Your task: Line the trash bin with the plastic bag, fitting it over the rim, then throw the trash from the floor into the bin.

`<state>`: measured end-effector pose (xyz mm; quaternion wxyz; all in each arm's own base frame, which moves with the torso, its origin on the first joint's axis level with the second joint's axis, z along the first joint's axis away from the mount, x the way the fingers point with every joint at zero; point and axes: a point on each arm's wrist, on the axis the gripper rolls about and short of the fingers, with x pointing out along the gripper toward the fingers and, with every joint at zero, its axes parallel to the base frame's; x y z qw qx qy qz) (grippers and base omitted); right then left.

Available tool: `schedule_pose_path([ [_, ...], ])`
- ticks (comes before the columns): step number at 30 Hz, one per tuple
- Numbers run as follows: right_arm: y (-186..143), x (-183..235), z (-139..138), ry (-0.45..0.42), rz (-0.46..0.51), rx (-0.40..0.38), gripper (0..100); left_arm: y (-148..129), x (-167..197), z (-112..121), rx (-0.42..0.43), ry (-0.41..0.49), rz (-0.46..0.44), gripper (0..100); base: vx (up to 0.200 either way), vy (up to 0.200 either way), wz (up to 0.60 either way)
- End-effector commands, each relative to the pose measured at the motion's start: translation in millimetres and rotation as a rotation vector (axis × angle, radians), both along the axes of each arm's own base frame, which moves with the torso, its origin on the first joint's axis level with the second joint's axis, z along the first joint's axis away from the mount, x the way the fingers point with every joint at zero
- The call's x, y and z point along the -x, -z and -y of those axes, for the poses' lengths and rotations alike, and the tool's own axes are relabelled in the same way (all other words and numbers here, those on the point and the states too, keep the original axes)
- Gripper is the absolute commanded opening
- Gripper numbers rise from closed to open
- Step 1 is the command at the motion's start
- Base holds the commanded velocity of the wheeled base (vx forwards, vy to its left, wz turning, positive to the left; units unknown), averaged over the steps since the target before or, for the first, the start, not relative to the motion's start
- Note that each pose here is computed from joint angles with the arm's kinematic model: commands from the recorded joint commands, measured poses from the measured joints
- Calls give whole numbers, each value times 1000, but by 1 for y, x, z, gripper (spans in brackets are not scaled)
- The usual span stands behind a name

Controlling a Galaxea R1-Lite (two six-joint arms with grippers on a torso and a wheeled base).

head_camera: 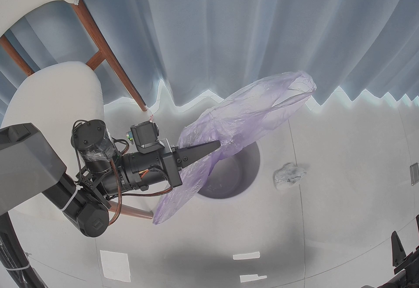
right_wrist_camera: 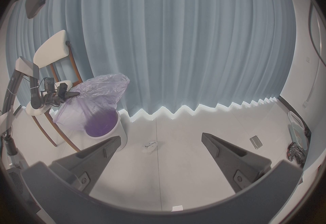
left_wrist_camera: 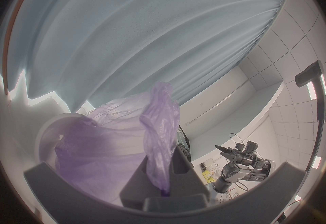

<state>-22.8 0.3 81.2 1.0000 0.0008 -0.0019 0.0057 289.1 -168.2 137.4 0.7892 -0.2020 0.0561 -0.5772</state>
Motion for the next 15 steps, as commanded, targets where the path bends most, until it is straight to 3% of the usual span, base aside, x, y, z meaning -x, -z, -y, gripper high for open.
schedule_pose_path([
  [1, 5, 0, 0, -1, 1, 0, 100, 3, 2, -1, -8, 5, -13, 0, 0, 0, 0],
  [15, 5, 0, 0, -1, 1, -1, 100, 11, 0, 0, -21, 5, -34, 0, 0, 0, 0],
])
